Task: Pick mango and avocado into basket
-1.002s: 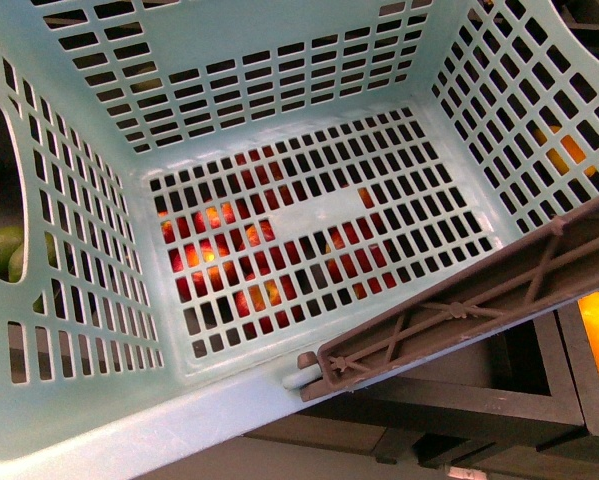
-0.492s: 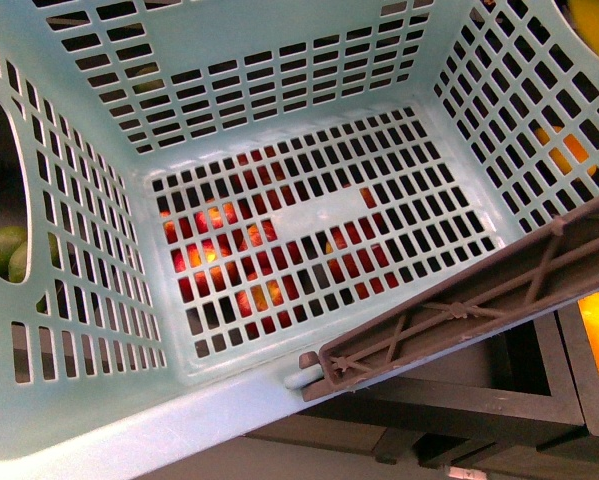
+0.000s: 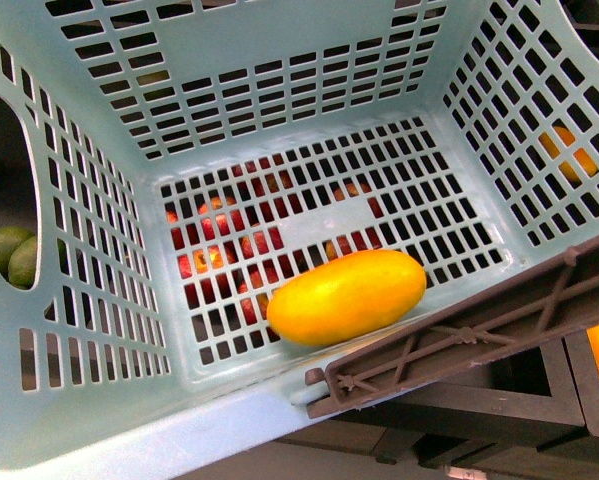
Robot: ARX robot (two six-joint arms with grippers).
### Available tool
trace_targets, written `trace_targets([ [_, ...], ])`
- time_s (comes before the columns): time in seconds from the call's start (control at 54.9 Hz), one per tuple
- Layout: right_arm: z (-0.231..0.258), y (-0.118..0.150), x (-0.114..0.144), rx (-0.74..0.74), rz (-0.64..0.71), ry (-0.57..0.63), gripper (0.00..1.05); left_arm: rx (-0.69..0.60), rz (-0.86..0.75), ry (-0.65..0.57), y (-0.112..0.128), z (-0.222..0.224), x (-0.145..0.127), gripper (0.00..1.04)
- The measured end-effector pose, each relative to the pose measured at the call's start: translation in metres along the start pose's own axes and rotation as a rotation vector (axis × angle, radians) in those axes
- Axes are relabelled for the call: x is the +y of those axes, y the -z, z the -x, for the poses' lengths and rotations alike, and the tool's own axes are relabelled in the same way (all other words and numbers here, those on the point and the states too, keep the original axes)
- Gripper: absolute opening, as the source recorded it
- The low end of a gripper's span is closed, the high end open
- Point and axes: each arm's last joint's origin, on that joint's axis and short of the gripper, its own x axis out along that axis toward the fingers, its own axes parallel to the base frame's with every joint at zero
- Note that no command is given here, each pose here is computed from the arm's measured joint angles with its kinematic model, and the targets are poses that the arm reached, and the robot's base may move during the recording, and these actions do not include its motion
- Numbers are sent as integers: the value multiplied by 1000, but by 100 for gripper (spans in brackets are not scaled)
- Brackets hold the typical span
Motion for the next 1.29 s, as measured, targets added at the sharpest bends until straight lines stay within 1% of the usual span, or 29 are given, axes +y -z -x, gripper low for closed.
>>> trace_targets([
  [0.055,12,12,-8,-104,63,-5,67,3,8,2,0,0,0,19],
  [0.073,13,13,-9,-112,72,-5,66,2,7,1,0,0,0,19],
  [0.127,22,18,-13,-141,94,-5,55,-9,5,-6,-1,0,1,19],
  [0.255,34,32,-22,-138,118,3,34,-13,-5,-8,-1,0,1,19],
  [0.31,38,38,-25,-131,122,4,27,-10,-3,-6,-1,0,1,19],
  [0.346,42,42,-27,-129,126,4,20,-8,0,-5,-1,0,1,19],
  [0.473,52,49,-31,-139,138,0,2,-7,2,-4,-1,0,1,19],
  [0.565,58,54,-37,-136,139,-19,2,-7,2,-4,-1,0,1,19],
  [0.674,65,60,-45,-136,137,8,2,-8,1,-5,-1,0,1,19],
  [0.892,80,72,-47,-135,137,5,2,-10,2,-6,-1,0,1,19],
  [0.911,81,72,-47,-136,138,5,3,-10,2,-6,-1,0,1,19],
  [0.965,83,72,-47,-143,139,5,16,-9,2,-5,-1,0,1,19],
  [1.074,83,72,-47,-143,139,5,38,-7,2,-4,-1,0,1,19],
  [1.165,83,72,-47,-144,139,5,60,-9,2,-5,-1,0,1,19],
  [1.202,83,72,-47,-144,139,5,67,-10,1,-6,-1,0,1,19],
  [1.293,83,72,-47,-143,139,5,89,-9,2,-6,-1,0,1,19],
])
